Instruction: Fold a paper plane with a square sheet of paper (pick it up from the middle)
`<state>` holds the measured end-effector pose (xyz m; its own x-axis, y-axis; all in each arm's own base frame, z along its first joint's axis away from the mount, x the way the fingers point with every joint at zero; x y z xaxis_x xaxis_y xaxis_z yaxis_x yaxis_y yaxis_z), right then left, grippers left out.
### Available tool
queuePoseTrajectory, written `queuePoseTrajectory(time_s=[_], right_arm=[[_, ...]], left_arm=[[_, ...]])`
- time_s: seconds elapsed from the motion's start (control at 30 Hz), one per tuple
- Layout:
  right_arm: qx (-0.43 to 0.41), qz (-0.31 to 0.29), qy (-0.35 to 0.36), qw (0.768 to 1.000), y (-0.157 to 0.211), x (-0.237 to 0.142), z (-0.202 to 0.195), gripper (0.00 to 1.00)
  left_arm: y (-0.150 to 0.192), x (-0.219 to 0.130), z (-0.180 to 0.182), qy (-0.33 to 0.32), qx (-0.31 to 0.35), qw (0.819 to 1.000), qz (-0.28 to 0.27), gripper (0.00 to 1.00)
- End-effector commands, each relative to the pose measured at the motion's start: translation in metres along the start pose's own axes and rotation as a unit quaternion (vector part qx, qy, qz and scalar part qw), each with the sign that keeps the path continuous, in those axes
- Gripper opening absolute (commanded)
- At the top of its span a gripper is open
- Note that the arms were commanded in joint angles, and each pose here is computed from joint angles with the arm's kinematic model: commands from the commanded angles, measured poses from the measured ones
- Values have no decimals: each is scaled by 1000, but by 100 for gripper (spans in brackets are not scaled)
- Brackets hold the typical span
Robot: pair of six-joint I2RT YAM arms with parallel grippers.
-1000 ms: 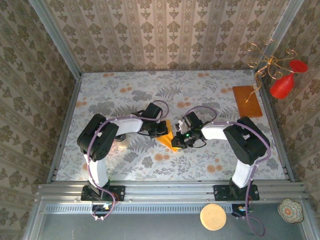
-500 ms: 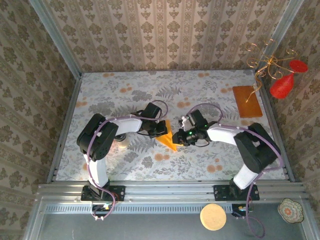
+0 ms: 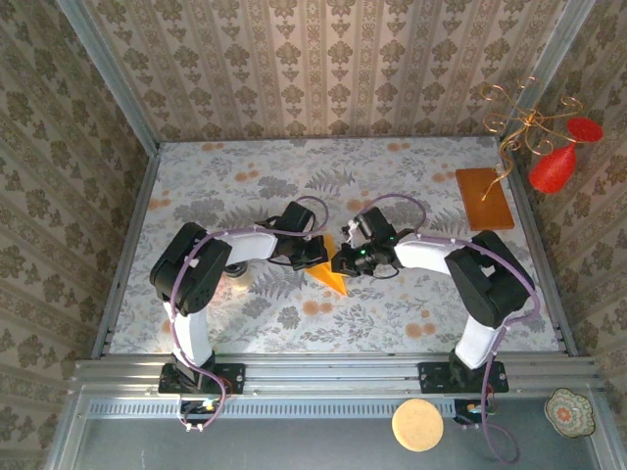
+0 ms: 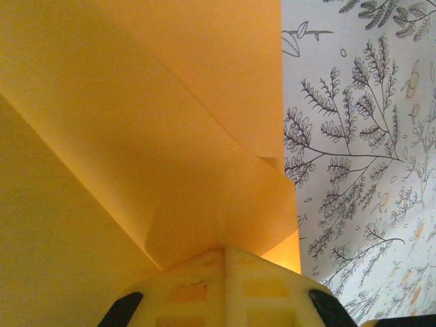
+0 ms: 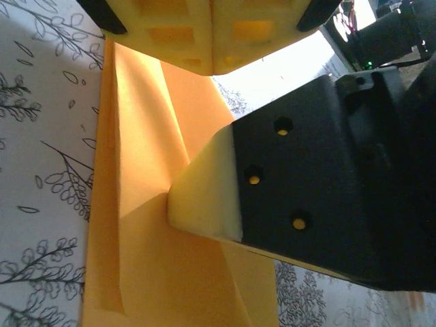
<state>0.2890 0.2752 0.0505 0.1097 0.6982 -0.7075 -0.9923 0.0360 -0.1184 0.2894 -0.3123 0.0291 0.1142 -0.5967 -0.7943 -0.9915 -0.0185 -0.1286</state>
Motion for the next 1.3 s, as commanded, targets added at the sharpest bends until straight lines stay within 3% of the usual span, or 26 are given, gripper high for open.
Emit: queuePoseTrajectory(time_s=[0.0,0.27,0.5,1.27], right_arm=[[3,3,17,1000,-4,7,-4,8],[37,31,54,997,15,17,-31,7],[56,59,47,996,35,19,-37,7],[89,101,35,990,97,-9,-50,7]], left_arm=[[12,8,26,-35,-22,999,15,7],[14,11,28,-38,-26,999,20,7],[16,15,35,-49,-38,998,23,6],[20,21,46,-64,-50,996,28,5]])
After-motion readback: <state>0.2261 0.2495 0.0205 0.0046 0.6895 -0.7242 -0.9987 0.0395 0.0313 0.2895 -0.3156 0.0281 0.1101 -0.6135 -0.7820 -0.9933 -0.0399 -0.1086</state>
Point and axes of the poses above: each hand's point on the last joint's axis, 136 mm out from that joint toward the fingers, its own x axis out along the fingers, its own z axis along the line the jaws close on, y = z × x, the point moved 1 cm from there along -x, back along the fingers, and after that the axes turned 1 degree about x, right-handed, at the moved point
